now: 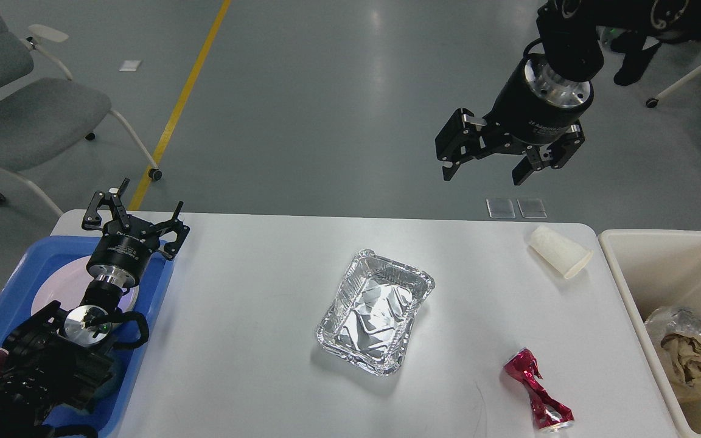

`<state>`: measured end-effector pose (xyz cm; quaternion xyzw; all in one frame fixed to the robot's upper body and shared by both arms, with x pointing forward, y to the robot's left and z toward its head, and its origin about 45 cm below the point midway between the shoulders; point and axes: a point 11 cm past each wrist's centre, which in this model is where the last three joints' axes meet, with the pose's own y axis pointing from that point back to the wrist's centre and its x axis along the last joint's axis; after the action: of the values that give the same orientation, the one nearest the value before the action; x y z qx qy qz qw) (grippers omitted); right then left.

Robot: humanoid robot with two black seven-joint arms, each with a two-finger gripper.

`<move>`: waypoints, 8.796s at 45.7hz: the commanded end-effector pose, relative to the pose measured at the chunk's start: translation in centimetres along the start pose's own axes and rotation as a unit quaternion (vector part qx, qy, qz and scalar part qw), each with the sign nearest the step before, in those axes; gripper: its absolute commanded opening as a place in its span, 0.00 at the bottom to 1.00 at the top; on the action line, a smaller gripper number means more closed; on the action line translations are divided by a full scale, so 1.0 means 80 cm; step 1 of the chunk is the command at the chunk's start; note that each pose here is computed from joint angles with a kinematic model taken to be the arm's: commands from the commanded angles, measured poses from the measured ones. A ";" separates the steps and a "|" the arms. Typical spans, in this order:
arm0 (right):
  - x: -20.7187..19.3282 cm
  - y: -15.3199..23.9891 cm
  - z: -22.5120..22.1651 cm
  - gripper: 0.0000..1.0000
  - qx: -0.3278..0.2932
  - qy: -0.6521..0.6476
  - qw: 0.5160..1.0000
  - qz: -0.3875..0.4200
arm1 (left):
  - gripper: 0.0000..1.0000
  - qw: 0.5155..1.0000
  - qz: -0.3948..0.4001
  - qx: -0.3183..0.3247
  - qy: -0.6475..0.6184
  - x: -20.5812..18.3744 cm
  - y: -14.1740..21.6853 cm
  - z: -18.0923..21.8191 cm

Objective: Tidy desktop
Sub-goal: 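Raise the right gripper and lower it onto the foil tray, then grasp the foil tray rim and carry it into the bin, then lift the right gripper and lower it onto the red can, then grasp the red can and carry it into the white bin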

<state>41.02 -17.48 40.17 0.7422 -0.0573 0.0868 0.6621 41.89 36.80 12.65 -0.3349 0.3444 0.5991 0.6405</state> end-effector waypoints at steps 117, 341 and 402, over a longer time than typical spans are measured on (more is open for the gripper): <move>-0.057 -0.233 0.146 0.00 0.058 -0.238 0.969 0.043 | 0.96 1.000 -0.001 0.001 0.000 0.000 0.000 -0.001; -0.203 -0.348 0.196 0.00 -0.123 0.103 0.981 -0.111 | 0.96 1.000 -0.001 0.000 0.001 0.000 0.000 0.000; -0.079 -0.126 0.488 0.00 -0.183 -0.258 0.902 0.293 | 0.96 1.000 -0.001 0.000 0.001 0.000 0.000 0.000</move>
<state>42.36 -49.34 29.62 0.6171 -0.4424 0.1094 0.6414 41.85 36.78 12.64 -0.3355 0.3444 0.5982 0.6411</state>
